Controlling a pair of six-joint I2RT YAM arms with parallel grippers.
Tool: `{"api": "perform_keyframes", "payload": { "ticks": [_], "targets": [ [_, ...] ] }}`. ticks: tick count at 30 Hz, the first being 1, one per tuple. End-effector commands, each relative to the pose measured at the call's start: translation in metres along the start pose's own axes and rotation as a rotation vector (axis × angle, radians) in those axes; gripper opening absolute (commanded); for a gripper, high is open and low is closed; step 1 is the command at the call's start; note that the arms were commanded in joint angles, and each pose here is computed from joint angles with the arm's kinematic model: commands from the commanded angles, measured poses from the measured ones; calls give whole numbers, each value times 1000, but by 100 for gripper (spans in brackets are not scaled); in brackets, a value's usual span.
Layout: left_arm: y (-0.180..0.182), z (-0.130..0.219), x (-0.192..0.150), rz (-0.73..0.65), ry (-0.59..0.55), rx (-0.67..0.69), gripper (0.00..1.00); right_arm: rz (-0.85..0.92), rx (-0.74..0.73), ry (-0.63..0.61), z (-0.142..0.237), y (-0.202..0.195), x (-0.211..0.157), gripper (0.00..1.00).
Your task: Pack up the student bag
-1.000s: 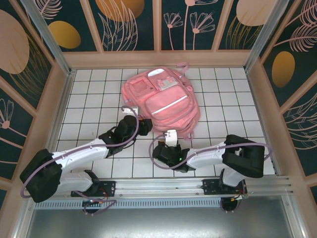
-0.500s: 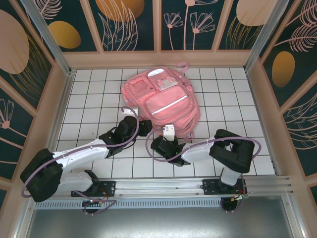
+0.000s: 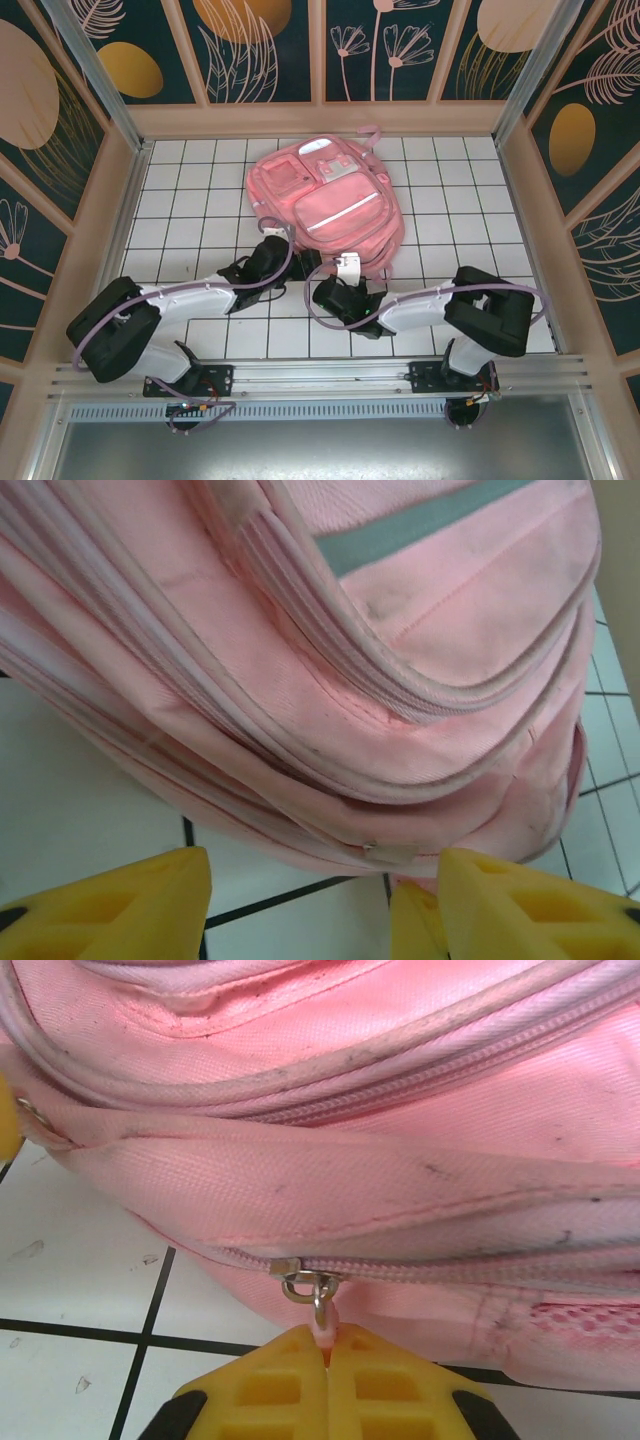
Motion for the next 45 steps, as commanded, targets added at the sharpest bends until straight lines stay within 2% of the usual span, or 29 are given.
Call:
{"api": "perform_keyframes", "payload": {
  "ticks": [1,5,10,11,16,17,18,23,29,36,39,44,45],
  "targets": [
    [-15,-2,7,110,-36,-119,67,14,-12,4,3,-10,1,0],
    [-17,-12,1,186,-17,-160,73,12,-13,2,2,-7,2,0],
    [-14,-29,-6,246,3,-156,71,9,-6,13,0,-5,-1,0],
    [-13,-32,-6,249,3,-150,64,10,-7,15,0,-5,-1,0],
    [-1,-31,1,250,-37,-51,9,11,-30,11,2,-11,0,0],
    [2,-27,1,250,-44,-23,2,11,-40,8,3,-14,1,0],
    [9,-24,0,250,-50,19,0,10,-48,5,3,-17,2,0],
    [31,-3,1,233,-89,160,0,1,-70,2,4,-29,5,0],
    [46,19,4,216,-136,250,0,-6,-91,-5,8,-41,12,0],
    [84,45,9,218,-154,344,0,-29,-106,-3,11,-59,18,0],
    [91,52,12,201,-148,338,0,-33,-92,9,11,-60,17,0],
    [76,52,15,191,-148,224,0,7,7,16,16,-30,15,0],
    [74,52,16,199,-148,213,0,15,35,14,17,-22,14,5]
  ]
}}
Point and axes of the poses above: each hand's point on the last joint's axis, 136 mm out from that joint toward the fingers, its own z axis back along the fingers, its own y axis along the line the jaws close on, x = y × z, the point moved 4 cm from there along z, back along the fingers, and after that the axes turned 13 degrees about -z, right-handed, at the moved point
